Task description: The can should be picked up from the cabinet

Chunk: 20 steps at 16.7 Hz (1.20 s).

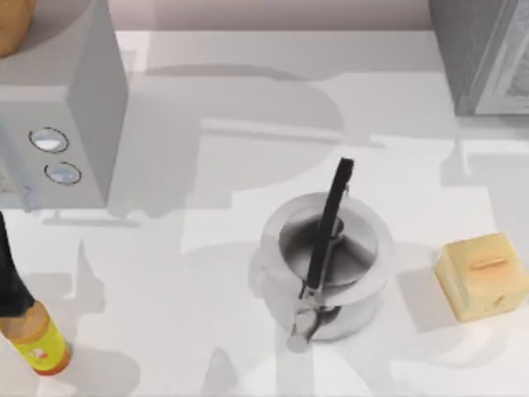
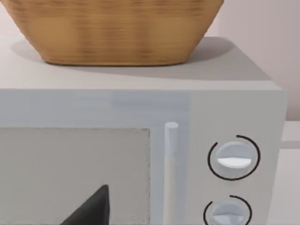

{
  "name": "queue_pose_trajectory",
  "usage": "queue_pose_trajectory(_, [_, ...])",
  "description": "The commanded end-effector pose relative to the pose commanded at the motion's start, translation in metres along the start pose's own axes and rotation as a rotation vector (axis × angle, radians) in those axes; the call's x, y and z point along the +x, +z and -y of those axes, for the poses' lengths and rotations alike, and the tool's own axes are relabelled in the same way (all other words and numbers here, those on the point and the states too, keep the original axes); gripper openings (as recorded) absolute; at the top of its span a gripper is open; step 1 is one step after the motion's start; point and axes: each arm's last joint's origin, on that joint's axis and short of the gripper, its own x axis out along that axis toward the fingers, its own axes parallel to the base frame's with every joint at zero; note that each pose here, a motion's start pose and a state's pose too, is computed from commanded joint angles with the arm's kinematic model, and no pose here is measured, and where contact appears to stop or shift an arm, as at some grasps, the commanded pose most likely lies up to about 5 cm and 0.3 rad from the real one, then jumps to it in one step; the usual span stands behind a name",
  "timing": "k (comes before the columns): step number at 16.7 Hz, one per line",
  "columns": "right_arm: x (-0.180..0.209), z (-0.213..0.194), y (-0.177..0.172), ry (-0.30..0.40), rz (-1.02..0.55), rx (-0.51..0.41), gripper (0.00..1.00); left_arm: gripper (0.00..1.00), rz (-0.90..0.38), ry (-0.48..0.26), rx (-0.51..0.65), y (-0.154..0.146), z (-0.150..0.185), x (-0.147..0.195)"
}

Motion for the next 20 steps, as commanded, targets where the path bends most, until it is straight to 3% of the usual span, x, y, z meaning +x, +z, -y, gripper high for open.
queue_pose_trajectory(4, [0.039, -0.013, 0.066, 0.0, 0.025, 0.003, 1.0, 1.0, 0.0, 0.0, 0.0, 0.0, 0.0, 0.0])
queue_pose_trajectory(8, [0.07, -0.024, 0.102, -0.002, 0.039, 0.006, 1.0, 1.0, 0.0, 0.0, 0.0, 0.0, 0.0, 0.0])
queue_pose_trajectory(20, [0.085, -0.043, 0.101, -0.008, 0.048, 0.007, 1.0, 1.0, 0.0, 0.0, 0.0, 0.0, 0.0, 0.0])
